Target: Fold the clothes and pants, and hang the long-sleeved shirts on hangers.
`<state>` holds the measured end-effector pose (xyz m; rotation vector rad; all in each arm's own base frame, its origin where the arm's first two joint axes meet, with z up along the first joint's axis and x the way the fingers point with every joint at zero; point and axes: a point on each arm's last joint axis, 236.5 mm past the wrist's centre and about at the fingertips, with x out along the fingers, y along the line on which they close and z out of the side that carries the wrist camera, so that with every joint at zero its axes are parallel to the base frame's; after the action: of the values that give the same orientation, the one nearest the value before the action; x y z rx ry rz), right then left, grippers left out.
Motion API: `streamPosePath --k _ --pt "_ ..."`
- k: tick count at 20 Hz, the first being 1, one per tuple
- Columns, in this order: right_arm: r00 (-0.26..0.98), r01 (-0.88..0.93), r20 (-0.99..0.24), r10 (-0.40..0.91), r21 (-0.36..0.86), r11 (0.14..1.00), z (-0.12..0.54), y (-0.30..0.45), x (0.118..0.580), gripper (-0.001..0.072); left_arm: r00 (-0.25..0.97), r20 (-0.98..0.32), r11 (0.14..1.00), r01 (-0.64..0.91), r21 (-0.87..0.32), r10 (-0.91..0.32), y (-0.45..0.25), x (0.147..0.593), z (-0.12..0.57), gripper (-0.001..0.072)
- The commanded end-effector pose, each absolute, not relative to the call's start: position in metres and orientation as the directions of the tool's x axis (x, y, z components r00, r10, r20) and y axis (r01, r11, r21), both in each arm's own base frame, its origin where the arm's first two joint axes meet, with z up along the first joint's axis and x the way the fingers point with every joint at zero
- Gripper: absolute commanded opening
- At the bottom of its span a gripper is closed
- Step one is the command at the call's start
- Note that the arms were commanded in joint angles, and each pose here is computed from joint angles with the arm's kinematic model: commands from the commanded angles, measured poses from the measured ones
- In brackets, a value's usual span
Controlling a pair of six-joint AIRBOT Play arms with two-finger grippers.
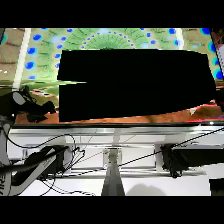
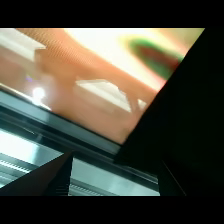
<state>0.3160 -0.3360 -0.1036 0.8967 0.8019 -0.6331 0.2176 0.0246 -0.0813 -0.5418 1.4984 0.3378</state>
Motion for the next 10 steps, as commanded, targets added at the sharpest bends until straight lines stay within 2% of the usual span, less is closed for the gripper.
streamPosePath --k 1,3,5,10 --pt "0.553 0.761 -0.820 -0.150 0.424 0.490 -0.103 -0.337 0.316 0.0024 0.110 -0.965 0.752 -0.608 -0.256 -0.239 -0.010 0.211 -0.082 0.0577" --pt "0.553 0.761 -0.820 -0.149 0.424 0.490 -0.103 -0.336 0.316 0.0024 0.170 -0.946 0.723 -0.612 -0.322 -0.277 -0.022 0.213 -0.073 0.0577" --pt "0.553 0.761 -0.820 -0.149 0.425 0.491 -0.103 -0.336 0.316 0.0024 0.215 -0.940 0.688 -0.641 -0.340 -0.265 -0.023 0.206 -0.071 0.0577" --pt "0.553 0.761 -0.819 -0.149 0.425 0.490 -0.103 -0.336 0.316 0.0024 0.236 -0.932 0.578 -0.734 -0.355 -0.274 -0.034 0.176 -0.100 0.0577"
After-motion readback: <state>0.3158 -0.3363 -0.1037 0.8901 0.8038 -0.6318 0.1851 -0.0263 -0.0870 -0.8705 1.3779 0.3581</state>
